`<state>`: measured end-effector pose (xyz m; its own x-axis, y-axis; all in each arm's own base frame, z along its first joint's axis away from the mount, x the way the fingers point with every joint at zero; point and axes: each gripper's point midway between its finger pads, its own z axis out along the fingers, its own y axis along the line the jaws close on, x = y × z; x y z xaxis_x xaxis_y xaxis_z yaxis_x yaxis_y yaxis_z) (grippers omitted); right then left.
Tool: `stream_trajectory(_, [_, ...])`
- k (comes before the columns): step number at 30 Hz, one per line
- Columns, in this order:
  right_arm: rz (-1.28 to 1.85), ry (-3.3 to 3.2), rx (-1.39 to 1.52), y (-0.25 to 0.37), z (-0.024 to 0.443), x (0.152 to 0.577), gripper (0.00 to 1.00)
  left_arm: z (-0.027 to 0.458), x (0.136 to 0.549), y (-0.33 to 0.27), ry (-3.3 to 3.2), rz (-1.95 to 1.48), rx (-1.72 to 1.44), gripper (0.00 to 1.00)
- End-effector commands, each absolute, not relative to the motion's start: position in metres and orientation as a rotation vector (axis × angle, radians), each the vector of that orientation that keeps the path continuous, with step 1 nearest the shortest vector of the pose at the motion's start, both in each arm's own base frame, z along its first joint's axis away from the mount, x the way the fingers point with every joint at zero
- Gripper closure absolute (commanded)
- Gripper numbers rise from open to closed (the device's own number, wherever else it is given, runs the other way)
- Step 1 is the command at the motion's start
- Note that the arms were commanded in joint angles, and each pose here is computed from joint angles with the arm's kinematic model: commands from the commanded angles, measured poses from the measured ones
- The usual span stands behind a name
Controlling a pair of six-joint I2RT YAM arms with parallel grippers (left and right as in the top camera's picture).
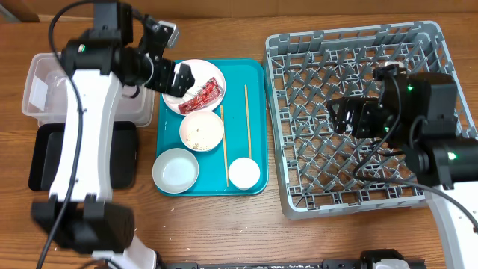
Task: Sort waste into correct bins and load items into the dishwasher
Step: 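Reach the left gripper to the tissue and red wrapper on the plate, then close the left gripper on the tissue and red wrapper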
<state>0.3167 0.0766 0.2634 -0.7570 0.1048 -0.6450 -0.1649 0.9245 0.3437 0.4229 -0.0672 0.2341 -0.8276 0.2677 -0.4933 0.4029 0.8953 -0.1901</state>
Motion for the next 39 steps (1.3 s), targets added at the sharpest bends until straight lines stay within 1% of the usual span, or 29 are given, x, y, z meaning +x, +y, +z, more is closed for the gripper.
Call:
stream_trajectory(1, [0.596,2.377,-0.055,0.087,0.269,0.318,0.00,0.216,0.439,-0.065,2.608,-0.407,0.553,0.00])
stream_trajectory(6, [0.606,2.420,-0.046,0.088,0.260,0.317,0.00,0.170,0.454,-0.063,2.689,-0.417,0.559,0.00])
stream_trajectory(10, [0.607,2.431,-0.043,0.088,0.257,0.317,0.00,0.135,0.463,-0.065,2.704,-0.407,0.681,0.00])
stream_trajectory(17, [0.605,2.439,-0.043,0.088,0.255,0.316,0.00,0.083,0.484,-0.045,2.787,-0.175,0.703,0.00])
stream_trajectory(26, [0.598,2.444,-0.039,0.087,0.254,0.316,0.00,0.065,0.504,-0.056,2.736,-0.088,0.752,0.00])
stream_trajectory(32, [0.601,2.468,-0.033,0.087,0.247,0.319,0.00,0.051,0.506,-0.077,2.697,-0.039,0.913,0.00])
stream_trajectory(39, [0.605,2.519,-0.019,0.087,0.236,0.317,0.00,0.018,0.506,-0.073,2.754,0.084,0.952,0.00])
